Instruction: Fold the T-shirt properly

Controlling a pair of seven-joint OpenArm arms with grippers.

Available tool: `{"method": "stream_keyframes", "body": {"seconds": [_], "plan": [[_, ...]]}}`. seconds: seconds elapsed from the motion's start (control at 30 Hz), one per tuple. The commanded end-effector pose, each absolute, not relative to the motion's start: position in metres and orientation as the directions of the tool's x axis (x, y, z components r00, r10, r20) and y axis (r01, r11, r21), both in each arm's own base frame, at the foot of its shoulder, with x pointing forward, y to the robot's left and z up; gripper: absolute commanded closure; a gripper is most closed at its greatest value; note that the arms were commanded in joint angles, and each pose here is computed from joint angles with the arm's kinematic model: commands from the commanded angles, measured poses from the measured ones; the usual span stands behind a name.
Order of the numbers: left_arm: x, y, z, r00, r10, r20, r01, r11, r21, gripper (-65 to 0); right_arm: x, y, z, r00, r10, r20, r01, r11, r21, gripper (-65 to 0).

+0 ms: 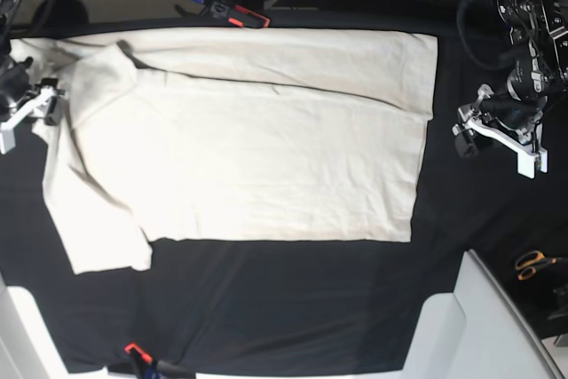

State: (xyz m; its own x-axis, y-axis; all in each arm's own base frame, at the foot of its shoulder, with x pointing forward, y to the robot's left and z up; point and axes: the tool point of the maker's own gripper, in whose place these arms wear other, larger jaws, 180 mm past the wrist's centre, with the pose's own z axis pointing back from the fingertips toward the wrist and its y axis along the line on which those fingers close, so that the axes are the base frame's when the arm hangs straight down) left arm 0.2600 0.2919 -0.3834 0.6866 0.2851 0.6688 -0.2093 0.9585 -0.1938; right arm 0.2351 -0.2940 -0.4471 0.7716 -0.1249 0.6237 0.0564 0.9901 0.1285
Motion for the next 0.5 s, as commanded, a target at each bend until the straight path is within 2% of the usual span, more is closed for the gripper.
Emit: {"method": "stream_keyframes", "body": {"seconds": [0.0, 0.13, 0.3, 0.47], "plan": [[0.268, 0.298, -0.371, 0.658, 0.271, 0.703, -0.200, 0.962, -0.184, -35.7, 0.258, -0.301, -0.422, 0.715, -0.101, 0.692, 0.035, 0.993, 0.109, -28.8], [0.268, 0.298, -0.371, 0.657, 0.271, 0.704, -0.201, 0.962, -0.183, -35.7, 0.295, -0.308, -0.398, 0.693, -0.075, 0.717, 0.017, 0.996, 0.088, -28.7], [0.268, 0.298, -0.371, 0.657, 0.271, 0.704, -0.201, 0.962, -0.183, -35.7, 0.331, -0.335, -0.399, 0.724, -0.142, 0.675, 0.082, 0.989, 0.121, -29.1], [0.268, 0.298, -0.371, 0.657, 0.270, 0.704, -0.201, 0.963, -0.182, -35.7, 0.339, -0.350, -0.413, 0.767, -0.202, 0.609, 0.139, 0.979, 0.149, -29.0]]}}
